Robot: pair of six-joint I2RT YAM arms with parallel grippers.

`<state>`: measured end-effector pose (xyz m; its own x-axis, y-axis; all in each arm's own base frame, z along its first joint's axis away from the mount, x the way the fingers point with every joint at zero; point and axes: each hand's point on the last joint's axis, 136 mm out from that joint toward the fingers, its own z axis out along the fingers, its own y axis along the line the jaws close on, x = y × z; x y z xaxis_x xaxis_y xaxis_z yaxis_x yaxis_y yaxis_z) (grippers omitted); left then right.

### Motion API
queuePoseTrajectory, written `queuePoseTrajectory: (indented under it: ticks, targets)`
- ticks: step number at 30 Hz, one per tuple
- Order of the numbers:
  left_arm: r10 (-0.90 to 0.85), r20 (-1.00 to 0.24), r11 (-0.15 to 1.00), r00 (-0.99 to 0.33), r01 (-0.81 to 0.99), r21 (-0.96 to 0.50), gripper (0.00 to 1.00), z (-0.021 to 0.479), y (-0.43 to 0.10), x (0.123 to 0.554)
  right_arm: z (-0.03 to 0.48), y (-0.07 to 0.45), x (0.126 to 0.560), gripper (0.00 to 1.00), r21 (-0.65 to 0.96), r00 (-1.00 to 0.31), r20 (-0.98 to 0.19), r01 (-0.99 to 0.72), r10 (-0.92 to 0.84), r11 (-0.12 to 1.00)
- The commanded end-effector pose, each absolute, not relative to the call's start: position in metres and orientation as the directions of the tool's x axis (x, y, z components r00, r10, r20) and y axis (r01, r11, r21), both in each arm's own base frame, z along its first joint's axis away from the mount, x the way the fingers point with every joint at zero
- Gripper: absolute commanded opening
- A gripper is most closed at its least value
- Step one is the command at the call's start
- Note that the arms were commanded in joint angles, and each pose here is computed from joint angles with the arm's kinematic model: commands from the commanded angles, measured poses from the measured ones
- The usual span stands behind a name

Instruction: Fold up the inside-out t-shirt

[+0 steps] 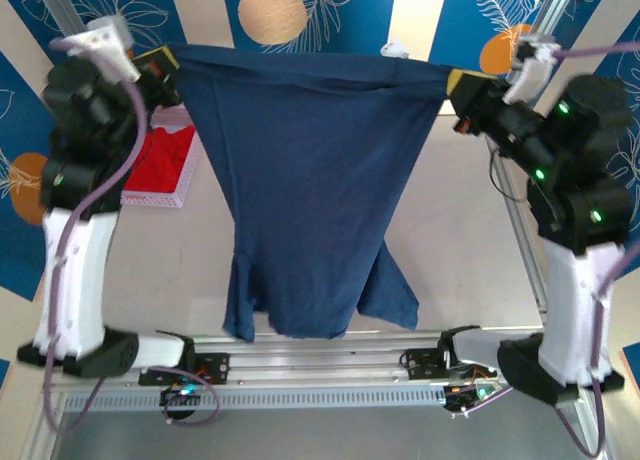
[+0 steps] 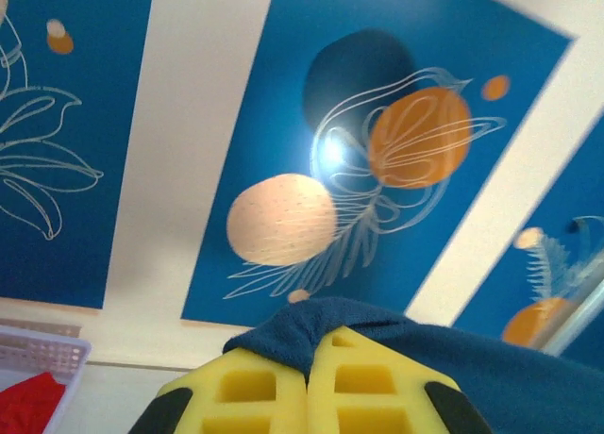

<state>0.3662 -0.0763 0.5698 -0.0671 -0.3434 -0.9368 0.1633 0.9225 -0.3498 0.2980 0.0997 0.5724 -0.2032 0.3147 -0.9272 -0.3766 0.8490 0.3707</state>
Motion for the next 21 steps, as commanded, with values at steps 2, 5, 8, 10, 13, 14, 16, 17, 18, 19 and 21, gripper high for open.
queuePoseTrajectory:
  ticks: [2, 5, 8, 10, 13, 14, 16, 17, 18, 19, 21]
  targets:
    - [-0.284, -0.953, 0.951, -0.107, 0.098, -0.294, 0.00, 0.557, -0.073, 0.430, 0.573, 0.099, 0.372, 0.00, 0.362, -0.175, -0.931, -0.335, 0.320, 0.870]
    - [-0.266, -0.960, 0.949, -0.086, 0.152, -0.276, 0.00, 0.572, -0.085, 0.459, 0.590, 0.108, 0.399, 0.00, 0.366, -0.131, -0.930, -0.385, 0.342, 0.847]
    - [-0.287, -0.958, 0.934, -0.013, 0.219, -0.283, 0.00, 0.598, -0.090, 0.465, 0.610, 0.117, 0.412, 0.00, 0.371, -0.102, -0.926, -0.435, 0.364, 0.821]
    - [-0.301, -0.953, 0.927, 0.028, 0.244, -0.285, 0.00, 0.613, -0.088, 0.458, 0.616, 0.121, 0.414, 0.00, 0.373, -0.103, -0.924, -0.456, 0.368, 0.808]
    - [-0.287, -0.956, 0.927, 0.059, 0.269, -0.261, 0.00, 0.626, -0.086, 0.441, 0.614, 0.124, 0.410, 0.00, 0.371, -0.125, -0.926, -0.462, 0.355, 0.806]
    - [-0.281, -0.958, 0.924, 0.053, 0.285, -0.256, 0.00, 0.627, -0.088, 0.435, 0.607, 0.124, 0.409, 0.00, 0.373, -0.146, -0.927, -0.449, 0.346, 0.812]
    - [-0.275, -0.961, 0.910, 0.021, 0.328, -0.253, 0.00, 0.623, -0.096, 0.424, 0.590, 0.122, 0.406, 0.00, 0.381, -0.186, -0.924, -0.421, 0.333, 0.823]
    - [-0.269, -0.963, 0.897, -0.019, 0.359, -0.258, 0.00, 0.615, -0.103, 0.418, 0.576, 0.120, 0.404, 0.00, 0.387, -0.214, -0.921, -0.399, 0.327, 0.831]
    - [-0.258, -0.963, 0.883, -0.073, 0.386, -0.266, 0.00, 0.602, -0.111, 0.413, 0.559, 0.117, 0.401, 0.00, 0.392, -0.240, -0.916, -0.370, 0.321, 0.842]
    - [-0.243, -0.961, 0.869, -0.131, 0.410, -0.276, 0.00, 0.583, -0.121, 0.409, 0.541, 0.112, 0.398, 0.00, 0.392, -0.262, -0.912, -0.333, 0.315, 0.858]
    - [-0.209, -0.947, 0.840, -0.243, 0.452, -0.301, 0.00, 0.534, -0.145, 0.399, 0.492, 0.098, 0.394, 0.00, 0.412, -0.326, -0.886, -0.230, 0.328, 0.882]
